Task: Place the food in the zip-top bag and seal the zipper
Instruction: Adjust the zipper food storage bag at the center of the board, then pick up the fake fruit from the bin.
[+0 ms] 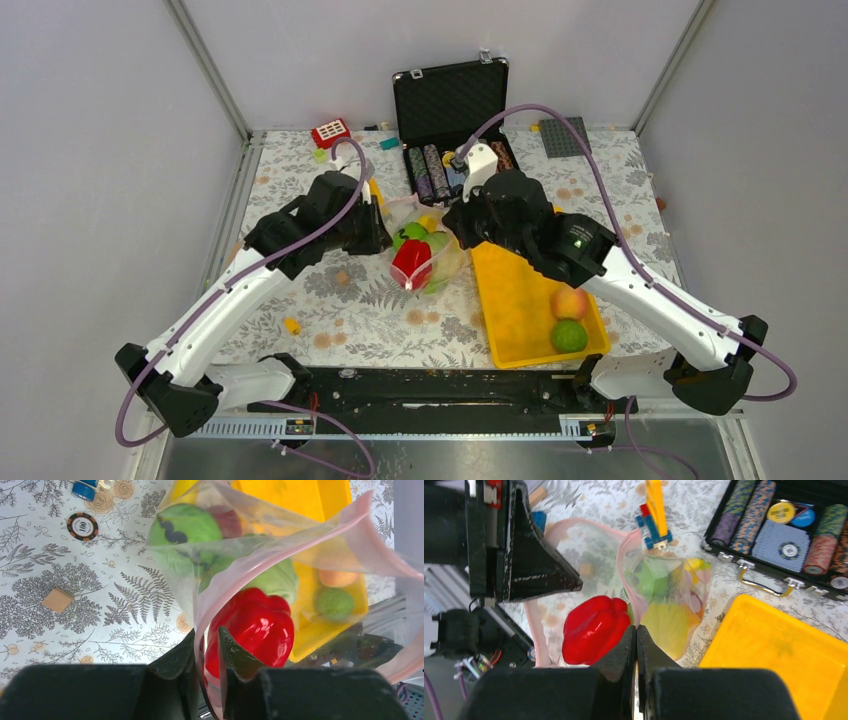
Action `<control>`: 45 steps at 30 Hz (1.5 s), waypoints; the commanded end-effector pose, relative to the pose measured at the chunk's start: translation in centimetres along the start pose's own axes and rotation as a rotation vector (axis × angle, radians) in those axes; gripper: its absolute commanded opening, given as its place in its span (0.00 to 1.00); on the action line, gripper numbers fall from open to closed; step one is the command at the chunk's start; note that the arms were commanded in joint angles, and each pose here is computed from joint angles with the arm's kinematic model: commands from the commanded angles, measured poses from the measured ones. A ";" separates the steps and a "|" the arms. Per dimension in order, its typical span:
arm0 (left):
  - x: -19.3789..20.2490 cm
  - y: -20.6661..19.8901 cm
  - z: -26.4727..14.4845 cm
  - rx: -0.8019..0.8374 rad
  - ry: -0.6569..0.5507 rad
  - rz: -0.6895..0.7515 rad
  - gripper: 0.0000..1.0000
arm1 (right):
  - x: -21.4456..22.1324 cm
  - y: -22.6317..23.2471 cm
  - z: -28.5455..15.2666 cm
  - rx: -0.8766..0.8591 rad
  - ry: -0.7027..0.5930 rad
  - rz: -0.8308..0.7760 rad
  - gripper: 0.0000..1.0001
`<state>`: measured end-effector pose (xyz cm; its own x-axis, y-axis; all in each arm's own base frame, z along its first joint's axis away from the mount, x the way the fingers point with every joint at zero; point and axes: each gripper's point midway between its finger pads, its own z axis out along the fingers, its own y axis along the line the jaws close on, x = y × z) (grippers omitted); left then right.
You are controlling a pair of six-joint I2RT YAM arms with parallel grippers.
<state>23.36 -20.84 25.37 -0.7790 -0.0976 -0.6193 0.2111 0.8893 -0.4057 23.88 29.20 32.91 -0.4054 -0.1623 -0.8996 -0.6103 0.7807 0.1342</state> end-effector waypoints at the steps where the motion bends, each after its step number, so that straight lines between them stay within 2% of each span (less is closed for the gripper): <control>1: -0.2 0.4 -0.3 -0.008 -0.028 -0.014 0.19 | -0.3 2.6 -0.5 -0.158 -0.024 -0.049 0.00; 6: 0.3 -0.3 0.2 0.034 -0.001 -0.010 0.21 | 0.8 3.6 0.7 -0.215 -0.014 -0.043 0.00; 7: 0.3 -0.4 0.3 0.037 0.001 -0.008 0.25 | 1.0 3.7 1.0 -0.216 -0.007 -0.043 0.00; 9: 0.3 -0.4 0.2 0.042 0.001 0.001 0.40 | 1.2 3.7 1.4 -0.213 0.002 -0.047 0.00; 10: 0.1 -0.3 0.1 0.036 -0.008 0.005 0.54 | 1.3 3.7 1.5 -0.213 0.006 -0.053 0.00; 15: -1.3 1.0 -0.3 -0.024 -0.093 0.047 0.76 | 1.5 4.3 1.4 -0.253 0.017 -0.071 0.00; 22: -3.7 1.0 -0.2 -0.042 -0.189 0.119 0.77 | 2.1 4.4 1.2 -0.280 0.046 -0.086 0.00; 24: -4.0 1.1 0.1 -0.052 -0.192 0.136 0.70 | 2.1 4.2 1.2 -0.290 0.054 -0.096 0.00; 30: -5.3 0.5 0.0 -0.045 -0.228 0.146 0.10 | 2.2 3.0 1.3 -0.352 0.098 -0.068 0.00; 31: -5.6 0.5 -0.2 -0.047 -0.245 0.138 0.01 | 2.4 2.5 1.6 -0.353 0.111 -0.058 0.03; 34: -6.5 0.5 -1.1 -0.055 -0.294 0.111 0.00 | 3.5 1.2 2.2 -0.321 0.144 -0.015 0.15; 35: -6.6 0.3 -1.5 -0.048 -0.301 0.101 0.00 | 3.8 1.2 2.2 -0.324 0.151 -0.013 0.27; 36: -6.9 0.1 -1.8 -0.038 -0.309 0.095 0.00 | 3.9 1.3 1.9 -0.337 0.150 -0.016 0.44; 37: -7.0 -0.2 -2.1 -0.025 -0.313 0.091 0.00 | 3.9 1.6 1.6 -0.353 0.149 -0.017 0.54; 40: -7.4 -0.6 -2.5 -0.015 -0.314 0.085 0.00 | 3.2 2.1 0.0 -0.391 0.109 -0.023 0.76; 42: -7.5 -0.7 -2.4 -0.021 -0.310 0.084 0.00 | 2.9 1.8 -1.2 -0.376 0.072 -0.026 0.97; 45: -7.5 -0.5 -2.2 -0.032 -0.301 0.083 0.00 | 3.3 -1.1 -2.2 -0.213 0.029 0.015 1.00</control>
<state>26.62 -19.55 28.08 -0.6269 -0.0724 -0.7757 0.2519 0.9234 -0.2897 21.78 29.59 28.35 -0.4759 -0.2734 -0.8359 -0.7907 0.5492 0.2705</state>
